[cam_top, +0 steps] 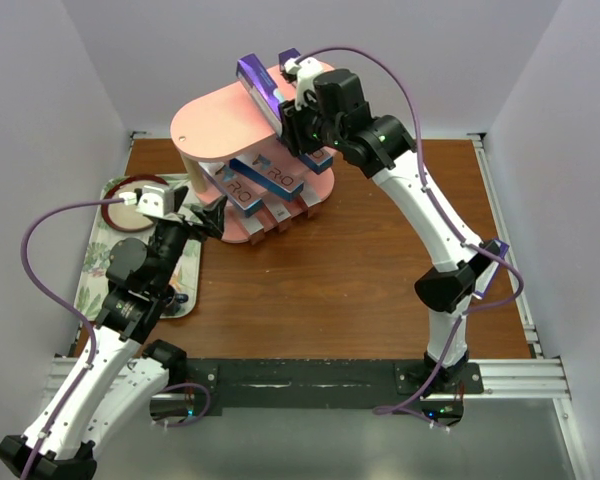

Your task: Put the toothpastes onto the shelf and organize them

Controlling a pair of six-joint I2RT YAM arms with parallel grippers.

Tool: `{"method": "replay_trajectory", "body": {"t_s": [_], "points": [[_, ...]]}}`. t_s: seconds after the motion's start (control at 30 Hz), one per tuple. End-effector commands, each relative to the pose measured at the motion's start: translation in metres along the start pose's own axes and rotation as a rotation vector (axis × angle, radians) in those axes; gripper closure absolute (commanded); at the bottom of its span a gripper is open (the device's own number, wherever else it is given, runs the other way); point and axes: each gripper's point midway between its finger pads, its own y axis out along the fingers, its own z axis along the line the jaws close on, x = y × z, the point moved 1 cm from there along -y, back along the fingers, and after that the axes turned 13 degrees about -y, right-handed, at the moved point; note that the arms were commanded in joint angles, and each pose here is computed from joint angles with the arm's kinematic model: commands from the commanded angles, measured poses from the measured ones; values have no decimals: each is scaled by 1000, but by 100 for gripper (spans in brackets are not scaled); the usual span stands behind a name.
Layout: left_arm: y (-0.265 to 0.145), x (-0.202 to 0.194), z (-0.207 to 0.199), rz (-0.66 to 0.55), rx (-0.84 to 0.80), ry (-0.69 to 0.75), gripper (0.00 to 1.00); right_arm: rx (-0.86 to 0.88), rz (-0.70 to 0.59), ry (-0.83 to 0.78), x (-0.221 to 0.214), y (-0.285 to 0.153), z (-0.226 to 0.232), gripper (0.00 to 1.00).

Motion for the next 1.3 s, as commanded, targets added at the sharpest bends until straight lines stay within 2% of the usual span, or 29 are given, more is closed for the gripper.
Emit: {"method": "replay_trajectory", "body": {"t_s": [0.0,0.13,0.4,0.73,0.9,0.97,1.0,1.07,1.1,1.2,1.27], "points": [[1,12,-4,-43,-17,-6,8,-82,-188,15,53,-20,-17,62],[0,12,-4,-43,-19,-6,8,-104,-197,20,54,-19,-21,54],[0,14,-4,-48,-21,-7,8,-103,-194,18,52,-13,-20,47],[0,13,-4,-46,-22,-8,8,-82,-195,31,51,-7,-16,59],[0,13,-4,-46,-21,-7,8,-75,-218,32,56,-5,-15,59],[0,13,-4,-46,-21,-7,8,-67,-219,32,57,-4,-13,50],[0,13,-4,-46,-21,-7,8,-63,-219,31,56,-4,-13,42],[0,14,-4,-49,-22,-9,8,-64,-234,33,61,-11,-14,34],[0,14,-4,-49,-22,-7,8,-61,-230,32,59,-12,-13,26],[-1,14,-5,-50,-24,-9,8,-66,-271,40,66,-35,-15,14],[-1,15,-5,-53,-25,-9,8,-85,-327,47,79,-64,-21,11]]}}
